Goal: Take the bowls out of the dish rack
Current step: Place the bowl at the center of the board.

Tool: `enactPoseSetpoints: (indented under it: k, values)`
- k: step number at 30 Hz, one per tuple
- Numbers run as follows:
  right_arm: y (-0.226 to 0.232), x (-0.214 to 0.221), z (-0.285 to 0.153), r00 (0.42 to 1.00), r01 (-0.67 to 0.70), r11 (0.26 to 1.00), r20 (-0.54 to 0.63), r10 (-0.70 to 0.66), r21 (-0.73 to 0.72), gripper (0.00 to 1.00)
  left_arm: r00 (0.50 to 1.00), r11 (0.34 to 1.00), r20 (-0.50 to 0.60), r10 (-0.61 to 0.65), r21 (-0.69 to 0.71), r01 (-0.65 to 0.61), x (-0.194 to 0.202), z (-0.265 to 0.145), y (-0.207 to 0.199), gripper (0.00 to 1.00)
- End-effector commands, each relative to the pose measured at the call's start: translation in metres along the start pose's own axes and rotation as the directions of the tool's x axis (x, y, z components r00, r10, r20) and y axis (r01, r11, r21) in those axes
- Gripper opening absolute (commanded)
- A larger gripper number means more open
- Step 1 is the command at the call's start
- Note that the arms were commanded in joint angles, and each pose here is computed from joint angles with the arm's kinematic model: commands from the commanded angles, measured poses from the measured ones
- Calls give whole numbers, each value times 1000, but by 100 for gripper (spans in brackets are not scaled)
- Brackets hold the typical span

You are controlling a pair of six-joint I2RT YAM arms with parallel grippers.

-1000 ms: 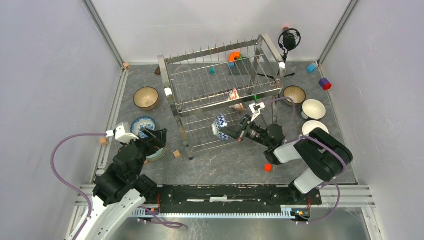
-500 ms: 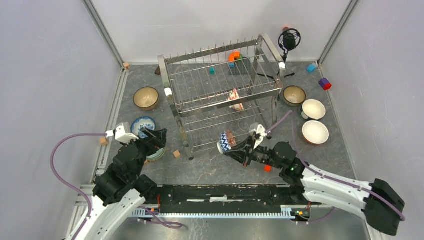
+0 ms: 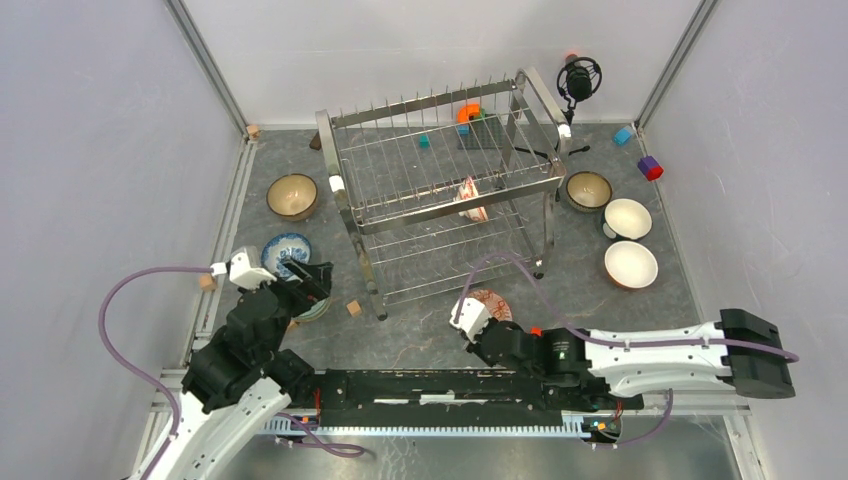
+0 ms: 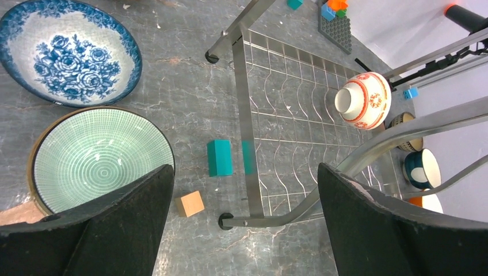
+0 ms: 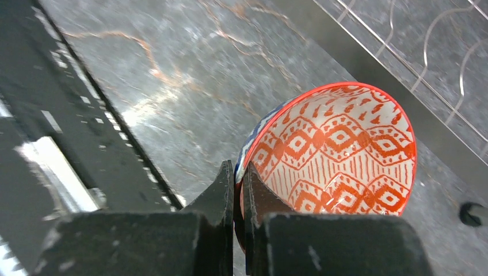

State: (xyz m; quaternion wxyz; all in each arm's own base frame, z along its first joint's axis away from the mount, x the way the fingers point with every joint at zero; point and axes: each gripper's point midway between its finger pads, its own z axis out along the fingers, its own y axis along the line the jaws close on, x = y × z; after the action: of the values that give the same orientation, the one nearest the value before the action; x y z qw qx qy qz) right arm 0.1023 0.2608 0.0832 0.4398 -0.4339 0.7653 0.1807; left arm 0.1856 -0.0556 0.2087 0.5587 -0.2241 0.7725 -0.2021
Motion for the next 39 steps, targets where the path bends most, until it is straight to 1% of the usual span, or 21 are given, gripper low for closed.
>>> enactPoseSetpoints:
  k: [1, 5, 10, 14, 16, 18, 21, 22, 24, 26, 28, 32, 36, 39]
  values:
    - [-21, -17, 4, 998, 53, 988, 11, -56, 148, 0, 995, 995, 22, -95, -14, 95, -14, -20, 5, 100]
    - [-15, -16, 13, 996, 93, 986, -25, -90, 138, 0, 989, 989, 26, -146, 5, 146, -14, -29, 10, 100]
    - [-5, -15, 18, 990, 133, 987, -68, -127, 91, 0, 979, 976, -5, -203, 79, 203, -11, -39, 1, 100]
    - [2, -13, 18, 986, 153, 987, -79, -149, 45, 0, 971, 963, -12, -240, 120, 240, -14, -47, -3, 100]
    - [5, -13, 17, 982, 176, 984, -77, -174, 19, 0, 963, 949, 6, -271, 172, 266, -21, -56, -6, 100]
    - [13, -16, 14, 974, 218, 976, -58, -218, -16, 0, 959, 937, -4, -283, 214, 277, -23, -62, -11, 100]
    - [27, -20, 8, 950, 311, 949, -26, -312, -59, 0, 974, 946, -102, -204, 234, 223, -10, -67, -23, 100]
    - [32, -20, 6, 933, 358, 931, -14, -360, -74, 0, 974, 958, -172, -149, 220, 186, 2, -64, -29, 100]
    - [38, -22, 4, 910, 412, 907, -6, -414, -84, 0, 953, 965, -297, -63, 226, 135, 22, -64, -40, 100]
    - [43, -21, 4, 888, 457, 885, -5, -459, -93, 0, 920, 962, -392, -16, 245, 122, 38, -67, -48, 100]
    - [49, -22, 3, 875, 482, 870, 9, -484, -106, 0, 907, 960, -420, -5, 252, 122, 43, -70, -49, 100]
    - [61, -23, 0, 856, 516, 845, 47, -515, -140, 0, 910, 964, -415, -9, 239, 118, 44, -80, -36, 100]
    - [68, -25, 0, 840, 542, 826, 74, -537, -153, 0, 875, 967, -484, -2, 220, 124, 65, -86, -25, 100]
    - [76, -30, -1, 823, 569, 805, 111, -558, -169, 0, 864, 967, -503, -12, 216, 139, 76, -84, -21, 100]
